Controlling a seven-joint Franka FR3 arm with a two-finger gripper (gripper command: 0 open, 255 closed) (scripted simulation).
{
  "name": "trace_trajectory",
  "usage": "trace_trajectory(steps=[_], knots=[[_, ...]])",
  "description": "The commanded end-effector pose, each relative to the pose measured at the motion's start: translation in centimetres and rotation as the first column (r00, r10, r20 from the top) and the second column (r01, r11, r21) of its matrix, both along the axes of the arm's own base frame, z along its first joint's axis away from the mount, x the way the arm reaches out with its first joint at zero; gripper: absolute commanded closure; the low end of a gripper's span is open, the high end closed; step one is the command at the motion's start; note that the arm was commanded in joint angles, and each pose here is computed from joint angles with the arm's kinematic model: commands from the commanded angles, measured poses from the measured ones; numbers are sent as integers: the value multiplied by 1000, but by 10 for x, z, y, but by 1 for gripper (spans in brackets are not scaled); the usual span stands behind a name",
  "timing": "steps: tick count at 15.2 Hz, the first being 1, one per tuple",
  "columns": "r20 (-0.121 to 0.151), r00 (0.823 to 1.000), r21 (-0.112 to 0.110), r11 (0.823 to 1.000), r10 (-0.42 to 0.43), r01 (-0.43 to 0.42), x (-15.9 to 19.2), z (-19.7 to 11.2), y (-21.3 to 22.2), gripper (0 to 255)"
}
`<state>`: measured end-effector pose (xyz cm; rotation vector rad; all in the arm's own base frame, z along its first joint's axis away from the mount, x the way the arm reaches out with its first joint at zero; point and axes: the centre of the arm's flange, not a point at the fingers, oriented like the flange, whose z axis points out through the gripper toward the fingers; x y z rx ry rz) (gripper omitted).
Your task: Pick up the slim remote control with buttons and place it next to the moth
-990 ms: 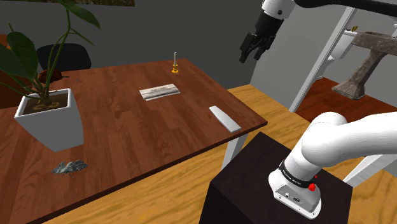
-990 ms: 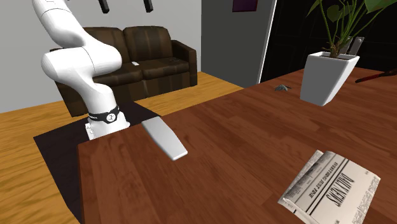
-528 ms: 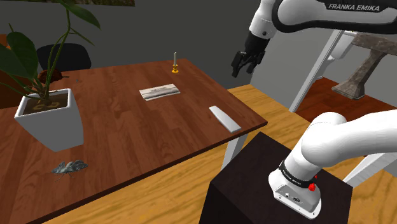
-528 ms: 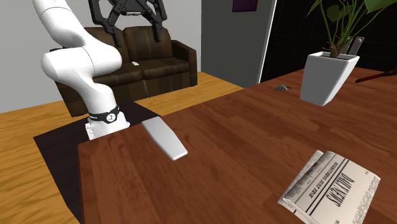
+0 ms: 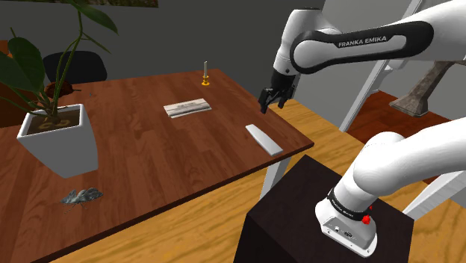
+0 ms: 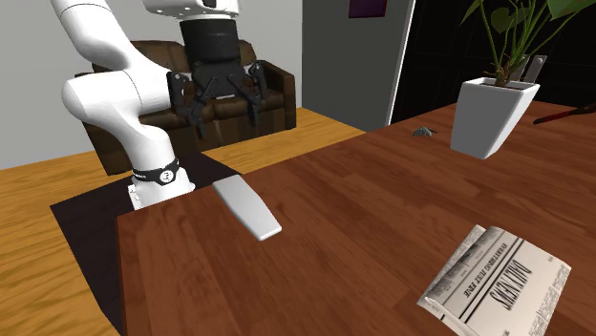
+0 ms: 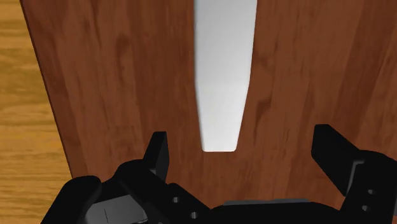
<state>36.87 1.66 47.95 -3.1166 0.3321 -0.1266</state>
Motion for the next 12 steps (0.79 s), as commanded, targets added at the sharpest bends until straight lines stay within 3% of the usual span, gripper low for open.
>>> trace_trajectory(steps=[1,7,12], knots=[[-21,1000,0,1000,-12,12,7,-27,1,0],[-85,995,-2,999,-46,46,24,-105,2,0],[-90,995,-2,999,-49,49,25,-133,2,0]])
